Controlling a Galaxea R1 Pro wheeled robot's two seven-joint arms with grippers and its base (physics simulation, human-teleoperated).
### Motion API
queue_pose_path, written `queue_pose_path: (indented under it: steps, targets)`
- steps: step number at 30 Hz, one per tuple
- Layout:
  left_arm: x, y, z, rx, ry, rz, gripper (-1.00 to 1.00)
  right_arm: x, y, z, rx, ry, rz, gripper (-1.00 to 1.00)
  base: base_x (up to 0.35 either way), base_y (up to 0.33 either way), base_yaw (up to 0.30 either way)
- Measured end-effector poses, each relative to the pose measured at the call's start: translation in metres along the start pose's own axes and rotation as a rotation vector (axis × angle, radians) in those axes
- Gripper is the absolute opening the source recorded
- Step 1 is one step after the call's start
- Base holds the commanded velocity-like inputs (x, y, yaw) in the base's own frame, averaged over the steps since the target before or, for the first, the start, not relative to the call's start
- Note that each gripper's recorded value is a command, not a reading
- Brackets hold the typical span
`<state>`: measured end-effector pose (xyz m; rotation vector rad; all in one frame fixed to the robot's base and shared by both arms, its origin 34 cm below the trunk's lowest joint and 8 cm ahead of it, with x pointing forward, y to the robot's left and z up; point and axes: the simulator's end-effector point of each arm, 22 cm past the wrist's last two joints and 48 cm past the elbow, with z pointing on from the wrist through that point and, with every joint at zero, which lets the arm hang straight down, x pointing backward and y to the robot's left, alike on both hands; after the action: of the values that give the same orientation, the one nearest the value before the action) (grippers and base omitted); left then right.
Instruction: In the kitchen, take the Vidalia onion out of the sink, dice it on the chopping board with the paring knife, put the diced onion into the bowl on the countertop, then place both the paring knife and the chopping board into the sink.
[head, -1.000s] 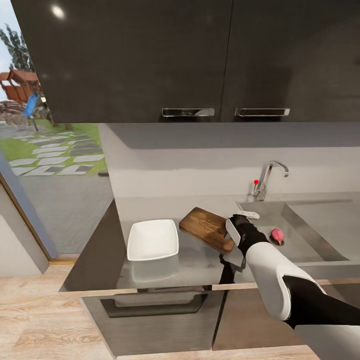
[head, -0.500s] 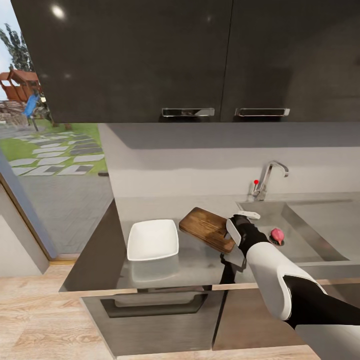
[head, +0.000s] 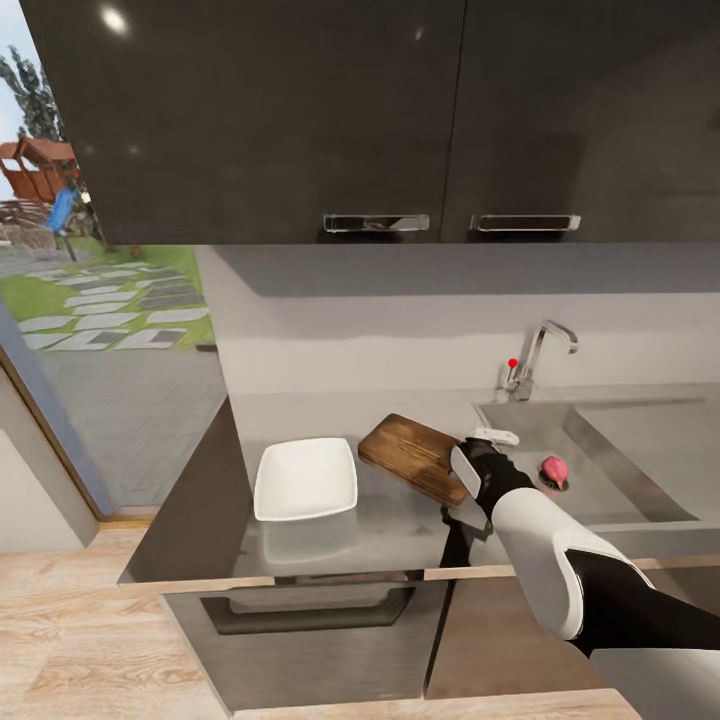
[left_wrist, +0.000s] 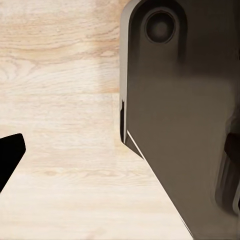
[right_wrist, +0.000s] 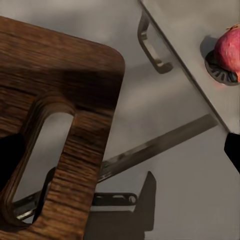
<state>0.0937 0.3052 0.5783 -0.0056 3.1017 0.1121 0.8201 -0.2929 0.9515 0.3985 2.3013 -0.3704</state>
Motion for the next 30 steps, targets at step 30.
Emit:
queue_pose_path:
  steps: [30]
  targets:
    - [0.014,0.0,-0.002,0.0,0.037,0.003,1.0,0.021,0.002,0.018,0.008,0.04,-0.009,1.0,0.0,0.0,0.0]
